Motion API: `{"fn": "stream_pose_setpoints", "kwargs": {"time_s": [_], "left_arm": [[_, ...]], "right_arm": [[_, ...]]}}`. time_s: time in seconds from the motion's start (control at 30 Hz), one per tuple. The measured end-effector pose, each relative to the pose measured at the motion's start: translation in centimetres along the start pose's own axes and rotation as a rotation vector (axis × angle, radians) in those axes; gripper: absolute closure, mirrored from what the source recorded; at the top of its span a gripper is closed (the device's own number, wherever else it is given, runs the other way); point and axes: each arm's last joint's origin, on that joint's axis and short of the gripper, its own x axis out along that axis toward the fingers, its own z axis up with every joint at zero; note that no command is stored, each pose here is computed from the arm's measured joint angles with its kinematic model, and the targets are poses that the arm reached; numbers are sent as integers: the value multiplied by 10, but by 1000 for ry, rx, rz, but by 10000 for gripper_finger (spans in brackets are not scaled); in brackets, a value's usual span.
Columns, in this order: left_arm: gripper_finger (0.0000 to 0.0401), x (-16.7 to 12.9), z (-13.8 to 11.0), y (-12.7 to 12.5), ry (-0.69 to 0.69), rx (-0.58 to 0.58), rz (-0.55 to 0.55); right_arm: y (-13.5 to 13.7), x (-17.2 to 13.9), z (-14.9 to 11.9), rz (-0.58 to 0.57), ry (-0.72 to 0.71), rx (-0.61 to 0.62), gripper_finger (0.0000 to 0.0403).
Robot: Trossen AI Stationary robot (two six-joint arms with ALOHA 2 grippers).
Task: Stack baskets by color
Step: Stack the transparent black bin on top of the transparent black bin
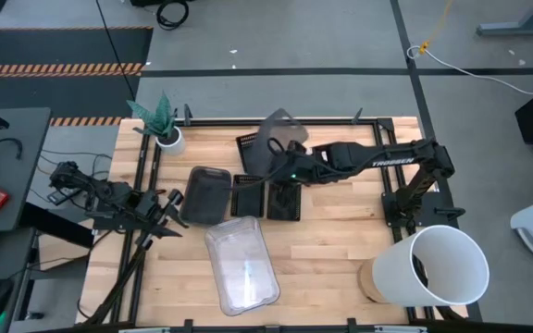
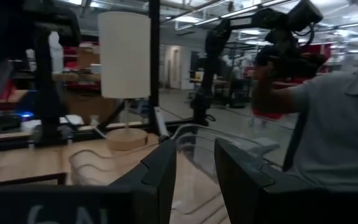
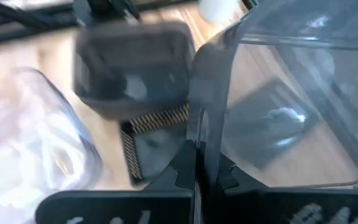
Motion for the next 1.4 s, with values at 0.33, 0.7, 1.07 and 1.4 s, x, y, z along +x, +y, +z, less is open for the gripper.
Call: {"fn": "stream_pose_setpoints", "kwargs": {"time_s": [0.33, 0.7, 1.07, 1.4], "left_arm": [[285, 0, 3, -1, -32, 21, -30], [285, -1, 2, -10, -19, -7, -232], [285, -4, 13, -25, -130, -8, -400], [285, -10, 33, -28, -381, 90, -377]], "right_arm": [[40, 30, 20, 128, -94, -117, 398], [71, 56, 55, 258, -76, -187, 395], [78, 66, 67, 485, -96, -219, 394], [90, 81, 66, 533, -136, -229, 394]]}}
